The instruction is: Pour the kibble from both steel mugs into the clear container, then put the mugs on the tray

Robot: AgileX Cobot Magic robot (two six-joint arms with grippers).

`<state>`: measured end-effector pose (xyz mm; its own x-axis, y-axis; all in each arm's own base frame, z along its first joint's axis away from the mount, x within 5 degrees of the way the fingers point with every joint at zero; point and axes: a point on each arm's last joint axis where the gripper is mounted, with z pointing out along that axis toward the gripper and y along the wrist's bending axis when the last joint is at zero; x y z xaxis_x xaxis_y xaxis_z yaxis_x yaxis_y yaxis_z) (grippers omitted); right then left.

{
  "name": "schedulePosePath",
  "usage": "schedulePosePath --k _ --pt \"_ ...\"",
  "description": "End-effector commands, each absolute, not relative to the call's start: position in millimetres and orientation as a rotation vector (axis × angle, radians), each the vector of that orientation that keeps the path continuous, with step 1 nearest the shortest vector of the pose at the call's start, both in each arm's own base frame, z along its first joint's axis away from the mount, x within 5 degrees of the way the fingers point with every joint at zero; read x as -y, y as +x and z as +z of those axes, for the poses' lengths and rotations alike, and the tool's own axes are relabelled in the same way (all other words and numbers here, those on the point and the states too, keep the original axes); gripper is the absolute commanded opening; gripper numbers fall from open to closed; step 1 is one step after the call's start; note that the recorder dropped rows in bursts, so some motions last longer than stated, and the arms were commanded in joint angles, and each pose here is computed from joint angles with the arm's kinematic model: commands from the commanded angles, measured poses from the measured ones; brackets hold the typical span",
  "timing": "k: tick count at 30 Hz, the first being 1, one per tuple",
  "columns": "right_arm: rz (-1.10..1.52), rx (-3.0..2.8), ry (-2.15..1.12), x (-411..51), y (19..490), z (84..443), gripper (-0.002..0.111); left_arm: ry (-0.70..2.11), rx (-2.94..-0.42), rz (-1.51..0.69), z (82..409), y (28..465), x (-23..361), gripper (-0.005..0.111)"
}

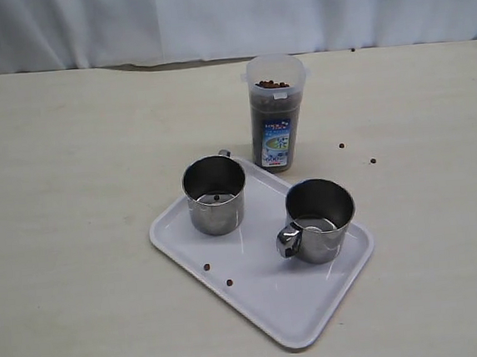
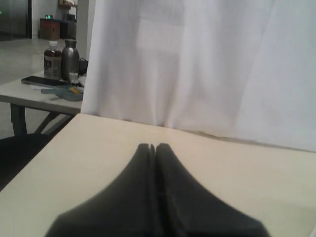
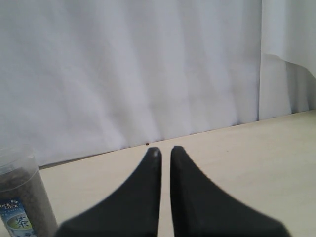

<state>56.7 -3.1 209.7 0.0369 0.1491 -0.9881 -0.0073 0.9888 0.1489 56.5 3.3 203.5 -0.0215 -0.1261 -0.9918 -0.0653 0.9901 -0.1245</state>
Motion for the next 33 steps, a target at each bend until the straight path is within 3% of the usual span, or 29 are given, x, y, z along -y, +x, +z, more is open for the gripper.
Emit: schedulePosePath --k 1,12,33 --pt "0.118 -1.531 0.109 3 57 209 0.005 -0.129 -1.612 -0.048 201 56 -2 0.000" --pt "0.118 -1.531 0.109 3 57 209 0.005 -0.097 -1.737 -0.013 190 55 -2 0.000" --pt "0.118 -1.531 0.109 3 57 209 0.005 -0.090 -1.736 -0.003 190 55 -2 0.000"
